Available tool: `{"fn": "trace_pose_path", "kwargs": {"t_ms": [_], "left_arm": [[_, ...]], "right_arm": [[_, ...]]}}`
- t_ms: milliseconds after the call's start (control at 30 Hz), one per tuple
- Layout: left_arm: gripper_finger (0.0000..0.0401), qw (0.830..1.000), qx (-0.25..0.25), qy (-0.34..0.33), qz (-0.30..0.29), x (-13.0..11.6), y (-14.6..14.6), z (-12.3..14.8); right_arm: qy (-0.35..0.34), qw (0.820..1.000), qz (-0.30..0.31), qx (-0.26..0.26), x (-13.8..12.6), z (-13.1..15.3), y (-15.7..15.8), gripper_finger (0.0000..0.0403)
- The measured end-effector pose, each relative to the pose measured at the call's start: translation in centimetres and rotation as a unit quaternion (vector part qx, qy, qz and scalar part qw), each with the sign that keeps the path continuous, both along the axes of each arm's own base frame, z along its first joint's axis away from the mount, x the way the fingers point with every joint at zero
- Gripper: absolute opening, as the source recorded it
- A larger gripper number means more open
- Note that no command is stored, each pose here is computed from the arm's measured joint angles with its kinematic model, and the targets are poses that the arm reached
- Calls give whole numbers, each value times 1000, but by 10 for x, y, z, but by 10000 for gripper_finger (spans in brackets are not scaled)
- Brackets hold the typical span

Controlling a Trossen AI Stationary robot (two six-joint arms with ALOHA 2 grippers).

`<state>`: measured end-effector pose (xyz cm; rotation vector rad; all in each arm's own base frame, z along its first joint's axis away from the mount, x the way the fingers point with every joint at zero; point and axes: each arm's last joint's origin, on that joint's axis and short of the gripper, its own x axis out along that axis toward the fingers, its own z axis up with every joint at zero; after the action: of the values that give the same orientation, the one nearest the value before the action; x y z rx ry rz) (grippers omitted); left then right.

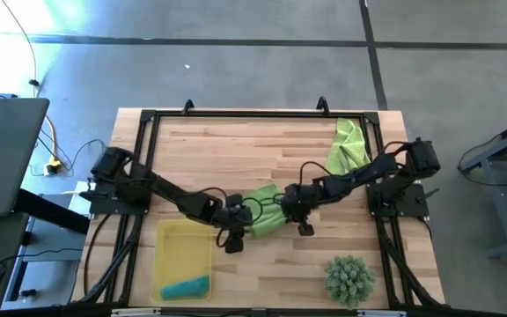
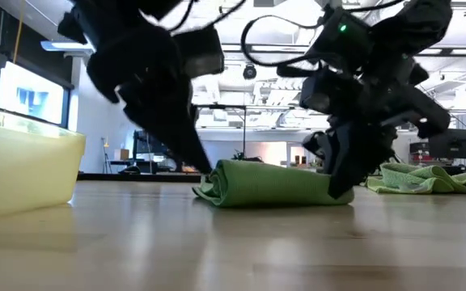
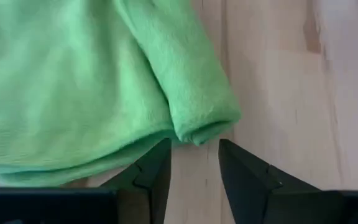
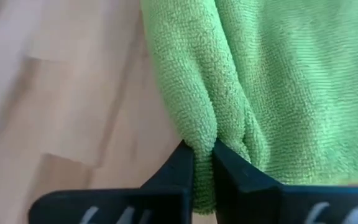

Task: Roll microfiber towels into tight, uniform cylinder then place into a basket
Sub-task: Roll the green microfiber towel

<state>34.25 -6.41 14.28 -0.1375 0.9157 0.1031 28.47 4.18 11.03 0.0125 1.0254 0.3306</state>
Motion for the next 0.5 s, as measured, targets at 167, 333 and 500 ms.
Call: {"fn": "trace_pose_path", "kwargs": {"t_ms": [167,333,500], "left_arm": [[122,998,42,-54,2,4,-10,28],[122,992,90,-84,19,9,-16,32],[122,988,105,-104,43,18,-16,20]], "right_arm": [[24,995,-19,97,1,0,-13,5],[45,984,-69,156,1,1,-27,9],[61,971,-128,194,2,1,-39,9]]}}
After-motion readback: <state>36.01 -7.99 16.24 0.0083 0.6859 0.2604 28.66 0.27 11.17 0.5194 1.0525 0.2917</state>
